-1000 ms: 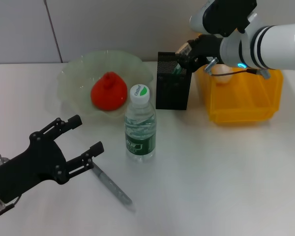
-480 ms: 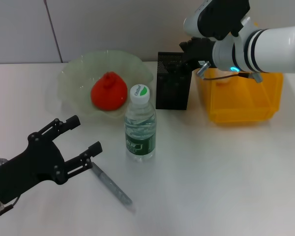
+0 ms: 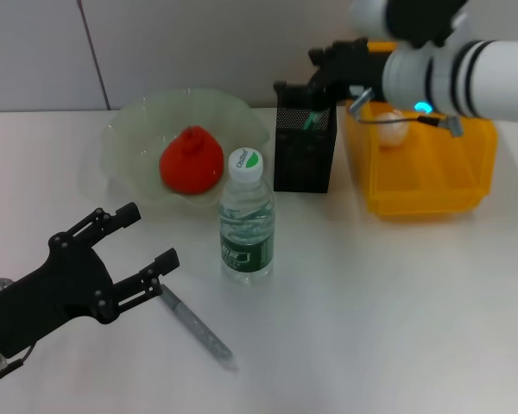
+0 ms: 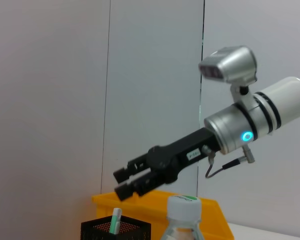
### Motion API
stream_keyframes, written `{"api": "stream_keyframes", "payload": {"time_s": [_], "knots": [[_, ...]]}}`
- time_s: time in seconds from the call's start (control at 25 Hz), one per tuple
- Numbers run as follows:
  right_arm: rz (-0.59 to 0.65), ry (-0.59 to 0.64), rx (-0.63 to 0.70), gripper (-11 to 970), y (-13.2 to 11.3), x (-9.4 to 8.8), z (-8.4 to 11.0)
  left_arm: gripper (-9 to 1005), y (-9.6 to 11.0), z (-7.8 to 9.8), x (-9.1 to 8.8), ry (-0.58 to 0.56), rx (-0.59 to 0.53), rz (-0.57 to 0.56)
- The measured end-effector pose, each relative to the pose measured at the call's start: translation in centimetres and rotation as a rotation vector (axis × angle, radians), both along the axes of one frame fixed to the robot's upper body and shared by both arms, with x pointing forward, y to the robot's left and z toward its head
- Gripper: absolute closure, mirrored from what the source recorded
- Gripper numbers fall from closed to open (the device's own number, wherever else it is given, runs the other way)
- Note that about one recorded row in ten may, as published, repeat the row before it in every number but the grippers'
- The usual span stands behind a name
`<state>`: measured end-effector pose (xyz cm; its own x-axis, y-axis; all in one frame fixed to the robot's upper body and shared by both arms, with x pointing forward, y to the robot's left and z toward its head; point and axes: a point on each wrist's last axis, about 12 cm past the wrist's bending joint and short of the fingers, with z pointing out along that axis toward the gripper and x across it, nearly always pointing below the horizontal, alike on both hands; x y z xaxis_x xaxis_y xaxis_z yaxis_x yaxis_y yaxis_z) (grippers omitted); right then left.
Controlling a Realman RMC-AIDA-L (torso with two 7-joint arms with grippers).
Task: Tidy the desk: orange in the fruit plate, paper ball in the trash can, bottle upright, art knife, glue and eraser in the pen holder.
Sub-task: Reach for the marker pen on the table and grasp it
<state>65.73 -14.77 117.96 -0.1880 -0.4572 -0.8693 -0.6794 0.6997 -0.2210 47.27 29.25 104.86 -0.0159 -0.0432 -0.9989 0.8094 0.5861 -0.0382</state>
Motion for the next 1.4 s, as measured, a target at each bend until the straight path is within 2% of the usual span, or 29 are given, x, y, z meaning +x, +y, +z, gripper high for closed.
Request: {"api": "stream_keyframes", "payload": {"time_s": [0.12,0.16,0.2,0.24,0.4,0.44,0.48,0.6,0.64,0.84,1.08,1.2,1.24,1.4], "knots": [[0.026,-0.014,0.095,258,-1.4,-0.3,0.7,171,0.0,0.0,0.0,0.001,0.0,0.0],[0.045,-0.031,0.152,250,-2.5,-0.5,1.0,171,0.0,0.0,0.0,0.001,0.0,0.0],[0.045,-0.031,0.152,250,-2.5,-0.5,1.0,171,0.0,0.0,0.0,0.001,0.0,0.0],[0.061,-0.057,0.212,250,-3.8,-0.9,1.3,171,0.0,0.0,0.0,0.001,0.0,0.0],[0.099,-0.092,0.287,250,-5.7,-1.7,1.3,171,0.0,0.0,0.0,0.0,0.0,0.0],[0.133,-0.111,0.341,250,-7.0,-2.4,1.2,171,0.0,0.0,0.0,0.001,0.001,0.001],[0.133,-0.111,0.341,250,-7.0,-2.4,1.2,171,0.0,0.0,0.1,0.004,0.001,0.003],[0.186,-0.161,0.41,250,-9.1,-3.8,0.9,171,0.0,-0.1,0.2,0.013,0.002,0.008],[0.219,-0.192,0.442,250,-10.3,-4.7,0.5,171,0.0,-0.1,0.2,0.016,0.005,0.012],[0.278,-0.225,0.519,250,-12.9,-7.0,-0.9,171,0.1,-0.2,0.4,0.026,0.009,0.025],[0.362,-0.2,0.54,251,-13.8,-9.0,-2.4,171,0.2,-0.4,0.6,0.045,0.013,0.045],[0.416,-0.156,0.508,251,-13.7,-10.1,-3.6,171,0.3,-0.4,0.7,0.055,0.009,0.057],[0.444,-0.128,0.488,251,-13.5,-10.8,-4.6,171,0.4,-0.4,0.8,0.062,0.005,0.068],[0.472,-0.084,0.463,251,-13.4,-11.7,-5.7,171,0.6,-0.4,0.8,0.069,-0.002,0.082]]}}
